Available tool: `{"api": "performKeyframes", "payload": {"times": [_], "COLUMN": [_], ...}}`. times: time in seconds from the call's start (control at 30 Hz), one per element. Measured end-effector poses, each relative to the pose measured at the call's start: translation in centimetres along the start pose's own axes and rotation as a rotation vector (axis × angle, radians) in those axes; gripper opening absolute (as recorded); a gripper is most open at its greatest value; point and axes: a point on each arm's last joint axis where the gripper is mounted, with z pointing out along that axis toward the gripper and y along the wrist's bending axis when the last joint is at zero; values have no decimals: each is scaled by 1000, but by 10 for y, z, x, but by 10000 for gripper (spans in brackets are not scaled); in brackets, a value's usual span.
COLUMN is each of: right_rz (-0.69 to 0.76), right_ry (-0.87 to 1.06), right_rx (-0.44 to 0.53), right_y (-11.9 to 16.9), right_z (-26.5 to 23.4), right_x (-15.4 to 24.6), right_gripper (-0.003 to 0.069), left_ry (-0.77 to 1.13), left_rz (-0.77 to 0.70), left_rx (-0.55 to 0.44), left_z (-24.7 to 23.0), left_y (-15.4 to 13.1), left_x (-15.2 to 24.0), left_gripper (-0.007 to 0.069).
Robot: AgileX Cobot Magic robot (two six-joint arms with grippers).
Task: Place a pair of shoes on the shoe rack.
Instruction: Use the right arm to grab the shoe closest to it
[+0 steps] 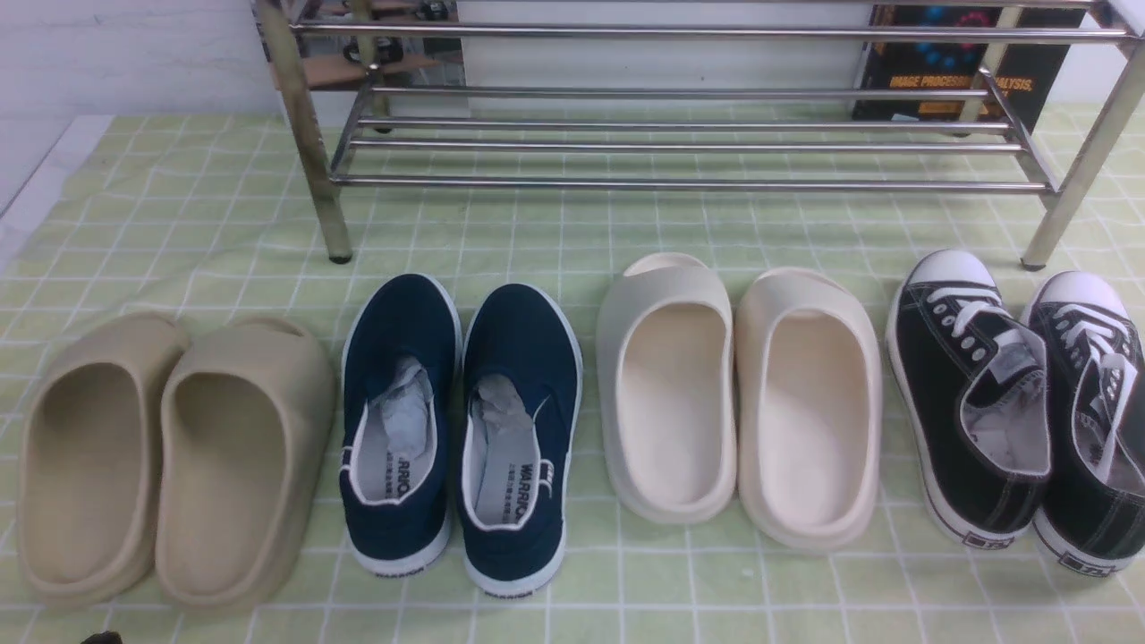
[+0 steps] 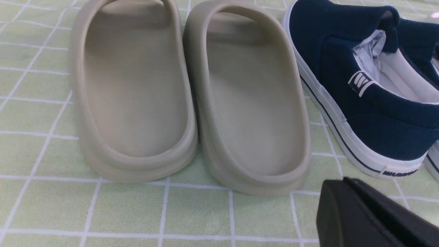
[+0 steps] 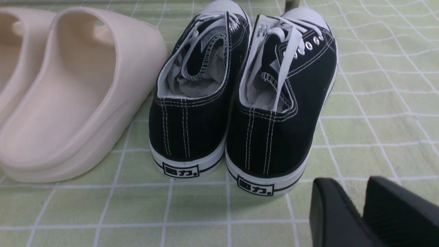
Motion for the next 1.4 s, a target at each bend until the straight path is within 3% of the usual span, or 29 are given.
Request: {"api": "performKeyframes", "payload": {"times": [0.77, 1.4], "right_rz": [0, 0], "right_ry": [-11, -236], "right_rx": [-1, -23], "right_y": [0, 2], "right_z": [0, -1], "right_x": [-1, -19], "right_gripper": [228, 237], "left_ry": [0, 0], "left_rz": [0, 0], "left_rx": [0, 0], "left_z": [0, 0], "left_y": [0, 0], "left_x": [0, 0], "left_gripper": [8, 27]}}
